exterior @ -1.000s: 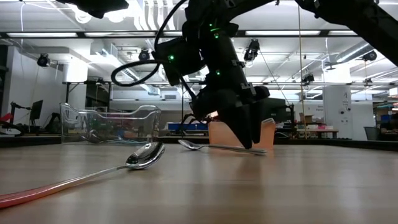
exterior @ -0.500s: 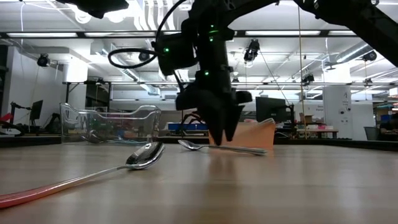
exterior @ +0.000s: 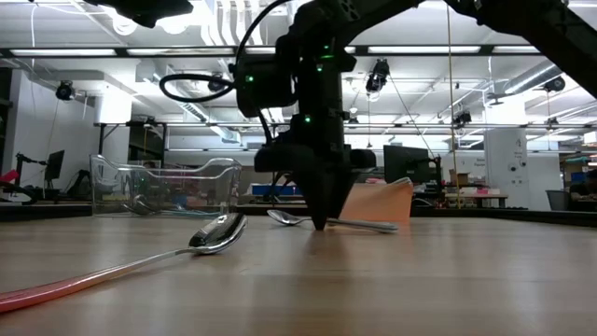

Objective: Sort silverware by color (type)
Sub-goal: Put the light blue spoon into the orange bin

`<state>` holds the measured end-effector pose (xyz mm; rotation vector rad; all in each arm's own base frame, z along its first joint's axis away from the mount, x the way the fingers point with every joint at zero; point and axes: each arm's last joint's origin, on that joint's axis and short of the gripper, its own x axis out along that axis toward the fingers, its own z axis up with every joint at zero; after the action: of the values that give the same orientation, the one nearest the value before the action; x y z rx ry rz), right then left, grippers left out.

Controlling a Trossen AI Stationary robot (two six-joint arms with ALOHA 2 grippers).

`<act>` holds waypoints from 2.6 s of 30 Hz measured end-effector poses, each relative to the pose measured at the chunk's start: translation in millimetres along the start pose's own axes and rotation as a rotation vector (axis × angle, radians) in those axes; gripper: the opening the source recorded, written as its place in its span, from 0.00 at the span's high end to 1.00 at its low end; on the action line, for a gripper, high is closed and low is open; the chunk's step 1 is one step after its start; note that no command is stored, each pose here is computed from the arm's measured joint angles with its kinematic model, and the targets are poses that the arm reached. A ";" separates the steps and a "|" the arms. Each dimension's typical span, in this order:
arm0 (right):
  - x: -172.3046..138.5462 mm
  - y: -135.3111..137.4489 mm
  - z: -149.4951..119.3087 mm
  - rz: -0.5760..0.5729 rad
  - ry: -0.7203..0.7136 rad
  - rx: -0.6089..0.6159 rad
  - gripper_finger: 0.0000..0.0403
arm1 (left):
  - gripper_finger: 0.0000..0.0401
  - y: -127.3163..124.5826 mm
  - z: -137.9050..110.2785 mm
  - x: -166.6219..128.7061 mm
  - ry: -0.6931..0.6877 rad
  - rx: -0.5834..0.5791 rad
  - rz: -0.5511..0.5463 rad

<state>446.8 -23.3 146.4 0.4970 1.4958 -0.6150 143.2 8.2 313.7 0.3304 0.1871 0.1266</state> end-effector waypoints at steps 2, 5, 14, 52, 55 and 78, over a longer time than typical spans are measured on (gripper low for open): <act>0.9 0.5 -0.2 0.005 0.000 0.003 0.82 | 0.89 0.0 0.0 0.0 0.000 0.000 0.000; -0.7 2.0 -0.1 0.010 -0.005 -0.002 0.94 | 0.89 0.0 0.0 0.0 0.000 0.000 0.000; -27.0 3.1 -1.2 -0.006 0.002 -0.035 0.94 | 0.89 0.0 0.0 0.0 0.000 0.000 0.000; -129.6 -168.5 61.7 0.075 -0.036 -0.343 0.94 | 0.89 -0.1 1.7 5.2 -0.014 0.009 0.005; -128.3 -181.4 65.1 0.056 -0.037 -0.353 0.94 | 0.89 -0.1 1.7 5.2 -0.014 0.020 0.005; -83.8 -207.9 67.6 -0.037 0.124 -0.356 0.94 | 0.89 -0.5 1.1 6.8 -0.006 0.025 0.004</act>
<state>364.6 -218.6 246.0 0.2353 1.6920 -0.3381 150.0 8.5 313.5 0.3565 0.1820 0.1271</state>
